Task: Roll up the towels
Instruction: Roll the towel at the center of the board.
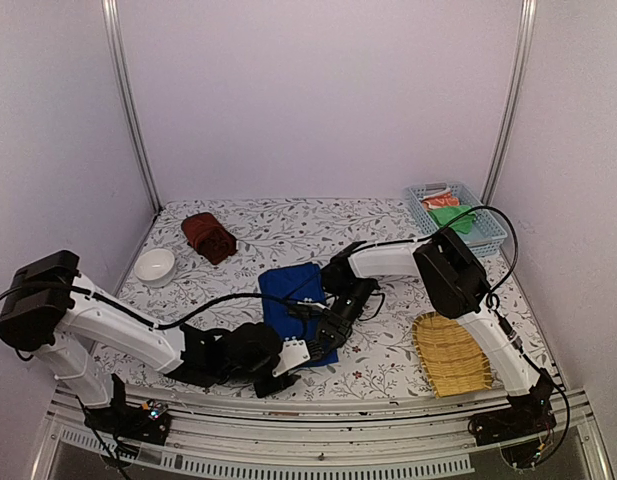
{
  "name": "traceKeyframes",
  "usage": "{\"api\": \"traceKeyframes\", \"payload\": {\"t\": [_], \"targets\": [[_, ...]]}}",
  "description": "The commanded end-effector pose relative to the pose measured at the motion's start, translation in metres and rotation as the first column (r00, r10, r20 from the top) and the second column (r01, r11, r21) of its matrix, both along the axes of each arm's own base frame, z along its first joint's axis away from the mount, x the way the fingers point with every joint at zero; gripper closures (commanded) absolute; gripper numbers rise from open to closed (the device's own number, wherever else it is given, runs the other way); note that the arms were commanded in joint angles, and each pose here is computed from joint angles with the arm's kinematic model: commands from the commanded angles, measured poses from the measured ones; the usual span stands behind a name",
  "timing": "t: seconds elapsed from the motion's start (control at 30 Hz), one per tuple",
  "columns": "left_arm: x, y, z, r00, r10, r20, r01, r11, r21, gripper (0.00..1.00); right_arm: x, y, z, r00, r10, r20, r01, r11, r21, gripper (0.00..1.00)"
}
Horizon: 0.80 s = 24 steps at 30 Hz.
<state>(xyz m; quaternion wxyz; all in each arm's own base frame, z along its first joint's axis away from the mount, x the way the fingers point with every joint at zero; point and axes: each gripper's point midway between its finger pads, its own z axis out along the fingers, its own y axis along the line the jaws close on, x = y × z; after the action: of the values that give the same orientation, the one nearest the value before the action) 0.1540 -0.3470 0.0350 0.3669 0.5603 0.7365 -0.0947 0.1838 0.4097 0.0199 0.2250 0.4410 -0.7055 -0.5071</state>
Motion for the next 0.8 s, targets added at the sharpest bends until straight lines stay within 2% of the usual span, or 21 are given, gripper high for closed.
{"api": "traceKeyframes", "payload": {"t": [0.0, 0.23, 0.33, 0.5, 0.57, 0.77], "targets": [[0.003, -0.009, -0.005, 0.995, -0.073, 0.066, 0.069, 0.996, 0.058, 0.53, -0.003, -0.025, -0.065, 0.999, 0.039, 0.015, -0.037, 0.990, -0.136, 0.97], [0.003, -0.008, -0.024, 0.996, -0.080, 0.037, 0.075, 0.990, 0.122, 0.57, -0.004, -0.025, -0.061, 0.999, 0.041, 0.009, -0.039, 0.990, -0.133, 0.97], [0.008, -0.008, -0.034, 0.998, -0.052, 0.023, 0.047, 0.982, 0.185, 0.64, -0.006, -0.025, -0.053, 0.999, 0.041, -0.005, -0.042, 0.992, -0.117, 0.96], [0.013, -0.010, -0.057, 1.000, -0.016, -0.017, 0.020, 0.957, 0.289, 0.81, -0.001, -0.024, -0.021, 0.999, 0.041, 0.034, -0.040, 0.998, -0.051, 0.82], [0.013, -0.009, -0.061, 0.999, -0.011, -0.031, 0.020, 0.947, 0.319, 0.86, 0.008, -0.025, -0.002, 0.996, 0.035, 0.087, -0.033, 0.999, -0.021, 0.73], [-0.002, -0.019, -0.048, 0.991, -0.050, -0.125, 0.084, 0.956, 0.282, 1.00, 0.052, -0.049, 0.050, 0.971, -0.051, 0.232, 0.049, 0.999, 0.014, 0.64]]}}
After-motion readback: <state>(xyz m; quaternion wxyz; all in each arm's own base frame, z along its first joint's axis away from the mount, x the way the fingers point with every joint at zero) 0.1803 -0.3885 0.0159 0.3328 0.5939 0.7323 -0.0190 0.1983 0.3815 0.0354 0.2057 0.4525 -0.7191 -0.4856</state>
